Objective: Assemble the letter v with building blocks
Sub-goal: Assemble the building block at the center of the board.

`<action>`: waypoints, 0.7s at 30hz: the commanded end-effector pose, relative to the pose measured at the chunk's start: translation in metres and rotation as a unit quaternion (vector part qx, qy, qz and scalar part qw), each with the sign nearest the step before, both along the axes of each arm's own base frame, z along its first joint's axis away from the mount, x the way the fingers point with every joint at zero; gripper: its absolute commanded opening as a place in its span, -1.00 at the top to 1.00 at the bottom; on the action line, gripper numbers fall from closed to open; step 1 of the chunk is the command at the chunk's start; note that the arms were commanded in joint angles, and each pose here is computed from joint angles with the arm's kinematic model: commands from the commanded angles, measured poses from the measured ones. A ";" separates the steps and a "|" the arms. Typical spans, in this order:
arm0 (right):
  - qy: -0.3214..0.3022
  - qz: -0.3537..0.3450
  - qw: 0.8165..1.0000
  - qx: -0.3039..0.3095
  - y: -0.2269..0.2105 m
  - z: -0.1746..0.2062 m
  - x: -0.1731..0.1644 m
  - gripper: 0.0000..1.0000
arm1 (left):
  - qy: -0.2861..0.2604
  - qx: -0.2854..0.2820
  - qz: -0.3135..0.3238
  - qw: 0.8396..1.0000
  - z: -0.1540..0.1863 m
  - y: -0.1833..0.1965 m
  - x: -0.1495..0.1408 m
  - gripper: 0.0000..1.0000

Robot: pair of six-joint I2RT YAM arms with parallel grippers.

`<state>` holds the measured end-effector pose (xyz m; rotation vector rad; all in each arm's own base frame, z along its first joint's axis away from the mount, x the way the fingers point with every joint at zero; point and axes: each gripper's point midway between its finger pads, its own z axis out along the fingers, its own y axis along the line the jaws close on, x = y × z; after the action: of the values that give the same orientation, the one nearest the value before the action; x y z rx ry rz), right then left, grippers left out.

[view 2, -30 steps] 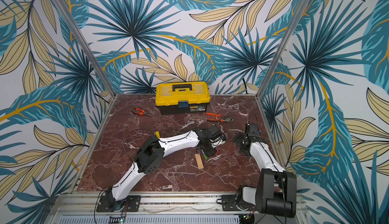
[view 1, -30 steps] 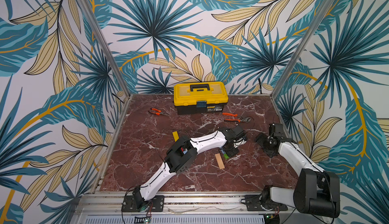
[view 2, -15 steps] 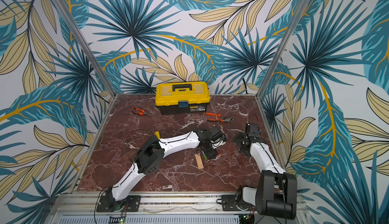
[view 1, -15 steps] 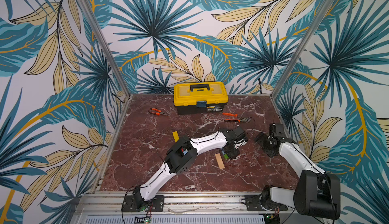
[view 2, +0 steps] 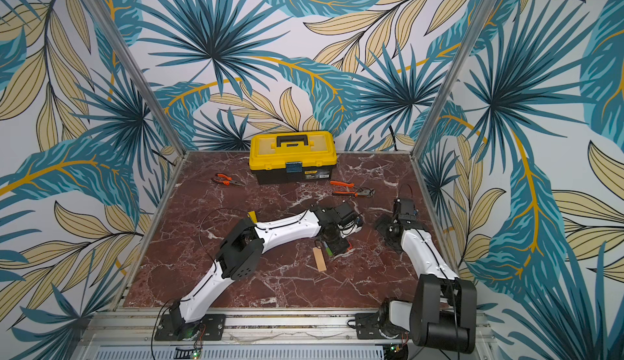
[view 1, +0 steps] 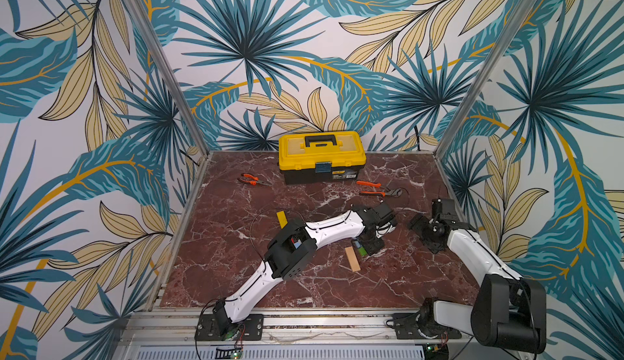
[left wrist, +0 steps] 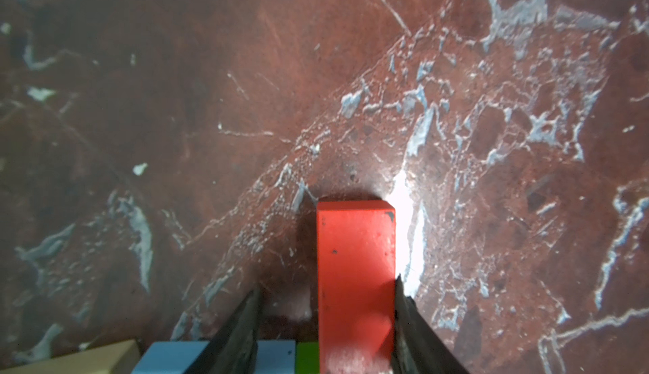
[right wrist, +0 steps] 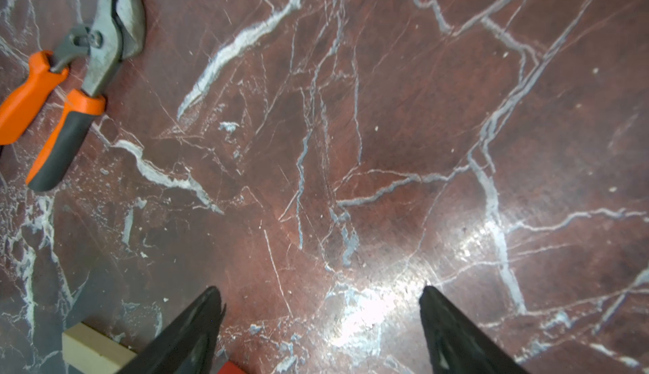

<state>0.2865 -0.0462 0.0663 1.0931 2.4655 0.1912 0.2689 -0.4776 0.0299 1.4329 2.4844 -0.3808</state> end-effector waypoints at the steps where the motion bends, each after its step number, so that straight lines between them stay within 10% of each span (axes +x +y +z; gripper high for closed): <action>1: 0.038 0.039 0.998 0.029 0.016 -0.011 -0.022 -0.76 | -0.002 0.002 0.006 1.000 -0.002 -0.001 0.006 -0.15; 21: 0.110 0.189 0.970 0.107 0.084 -0.029 -0.050 -0.73 | 0.001 -0.003 0.009 1.000 -0.001 -0.001 0.010 -0.09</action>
<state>0.2440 0.0293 0.0401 0.7819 2.8374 0.4537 0.2749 -0.4756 0.0295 1.4171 2.4905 -0.3800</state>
